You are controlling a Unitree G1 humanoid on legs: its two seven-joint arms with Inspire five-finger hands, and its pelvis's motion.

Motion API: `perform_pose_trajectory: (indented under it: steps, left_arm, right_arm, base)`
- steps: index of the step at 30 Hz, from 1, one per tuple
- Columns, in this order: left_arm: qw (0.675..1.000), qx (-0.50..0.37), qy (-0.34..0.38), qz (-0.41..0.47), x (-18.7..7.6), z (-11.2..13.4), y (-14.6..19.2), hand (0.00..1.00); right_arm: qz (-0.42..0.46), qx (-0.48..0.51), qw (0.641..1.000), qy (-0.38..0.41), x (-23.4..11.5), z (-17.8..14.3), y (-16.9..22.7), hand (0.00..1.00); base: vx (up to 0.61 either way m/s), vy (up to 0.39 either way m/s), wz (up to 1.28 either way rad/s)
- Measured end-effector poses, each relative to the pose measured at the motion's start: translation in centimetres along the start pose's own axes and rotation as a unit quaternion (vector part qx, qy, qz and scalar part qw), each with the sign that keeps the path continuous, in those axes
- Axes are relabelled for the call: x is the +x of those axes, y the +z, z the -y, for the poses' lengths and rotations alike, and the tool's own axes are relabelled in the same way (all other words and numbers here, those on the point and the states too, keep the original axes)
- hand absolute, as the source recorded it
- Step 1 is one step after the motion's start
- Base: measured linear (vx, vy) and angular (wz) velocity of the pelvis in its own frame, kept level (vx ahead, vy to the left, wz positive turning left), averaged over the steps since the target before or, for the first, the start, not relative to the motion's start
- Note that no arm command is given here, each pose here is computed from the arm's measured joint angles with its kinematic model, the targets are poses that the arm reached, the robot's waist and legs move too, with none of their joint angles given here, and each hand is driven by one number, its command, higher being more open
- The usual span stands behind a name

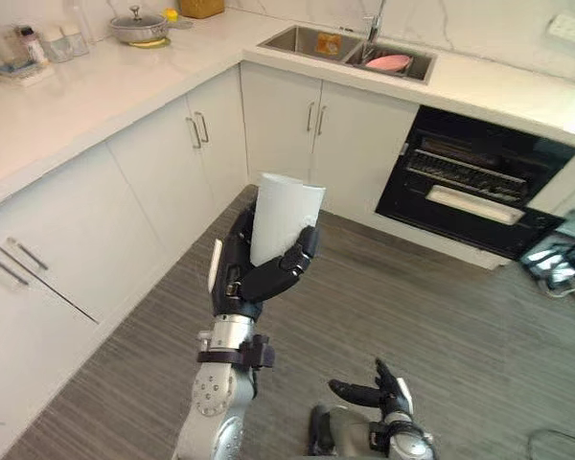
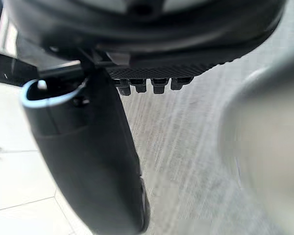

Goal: Walk over to the sink, pick up the cup, carry it to the dishwasher, place the cup inside the dishwasher, then close the dishwasher door

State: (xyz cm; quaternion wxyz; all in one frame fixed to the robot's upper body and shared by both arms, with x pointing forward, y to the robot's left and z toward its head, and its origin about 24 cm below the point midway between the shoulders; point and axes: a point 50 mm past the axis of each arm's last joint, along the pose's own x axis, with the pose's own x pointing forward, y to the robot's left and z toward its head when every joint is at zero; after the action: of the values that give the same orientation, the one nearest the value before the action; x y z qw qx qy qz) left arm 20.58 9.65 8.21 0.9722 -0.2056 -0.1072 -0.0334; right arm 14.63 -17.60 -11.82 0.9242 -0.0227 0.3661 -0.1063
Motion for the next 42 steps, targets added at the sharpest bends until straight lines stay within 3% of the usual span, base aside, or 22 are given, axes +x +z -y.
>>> perform_pose_trajectory:
  steps: [6,17,27,36,42]
  left_arm:
    - [1.0,-0.007,0.001,-0.022,-0.4,0.1,-0.9,0.0]
    - [0.998,0.028,0.054,-0.02,-0.9,-2.9,-0.3,0.0]
    - [0.999,0.022,-0.021,0.021,-0.6,-0.3,1.6,0.0]
    - [0.998,0.008,0.008,-0.057,-0.3,-0.4,-2.1,0.0]
    - [0.999,-0.002,-0.006,-0.049,-0.6,0.1,-1.7,0.0]
  right_arm:
    - [0.008,0.004,1.0,-0.01,-0.5,0.5,-0.3,1.0]
    - [-0.04,0.005,0.999,-0.008,-0.6,0.1,-2.2,1.0]
    - [-0.047,0.027,0.998,0.022,-1.2,-2.6,-2.5,1.0]
    - [-0.051,0.005,0.999,0.002,-1.1,-0.6,-2.9,1.0]
    - [-0.038,0.009,0.999,-0.009,-1.2,0.0,-2.6,1.0]
  base:
    - [0.5,-0.076,0.19]
    - [0.44,0.23,-0.34]
    - [0.38,0.087,-0.25]
    - [0.5,-0.097,-0.08]
    - [0.24,0.01,-0.27]
